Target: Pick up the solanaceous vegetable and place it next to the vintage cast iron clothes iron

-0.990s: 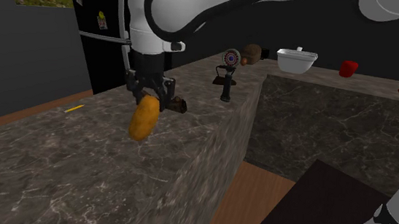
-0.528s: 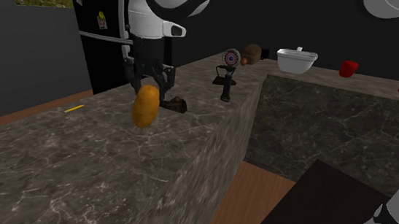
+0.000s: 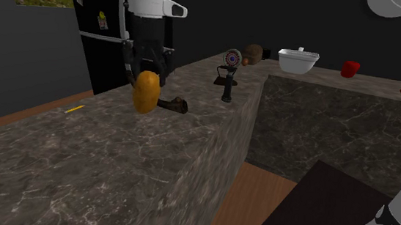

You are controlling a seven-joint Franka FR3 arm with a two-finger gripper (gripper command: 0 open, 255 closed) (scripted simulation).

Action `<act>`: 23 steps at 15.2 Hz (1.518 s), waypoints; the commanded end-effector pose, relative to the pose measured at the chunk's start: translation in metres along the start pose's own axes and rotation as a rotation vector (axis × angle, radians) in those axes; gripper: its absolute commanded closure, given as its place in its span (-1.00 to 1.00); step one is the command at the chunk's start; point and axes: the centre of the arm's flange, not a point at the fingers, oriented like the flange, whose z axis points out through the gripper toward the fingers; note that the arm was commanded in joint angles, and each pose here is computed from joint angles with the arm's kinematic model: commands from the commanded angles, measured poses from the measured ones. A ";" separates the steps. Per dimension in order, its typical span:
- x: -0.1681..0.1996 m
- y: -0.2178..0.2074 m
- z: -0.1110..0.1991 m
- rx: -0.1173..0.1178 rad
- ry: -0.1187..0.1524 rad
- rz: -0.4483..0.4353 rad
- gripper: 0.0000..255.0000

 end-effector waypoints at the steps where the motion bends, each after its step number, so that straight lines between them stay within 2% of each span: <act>1: 0.000 -0.001 -0.011 0.000 0.000 0.000 1.00; 4: 0.001 -0.002 -0.024 0.000 0.000 0.000 1.00; 23: 0.230 0.100 -0.020 0.000 0.000 0.000 1.00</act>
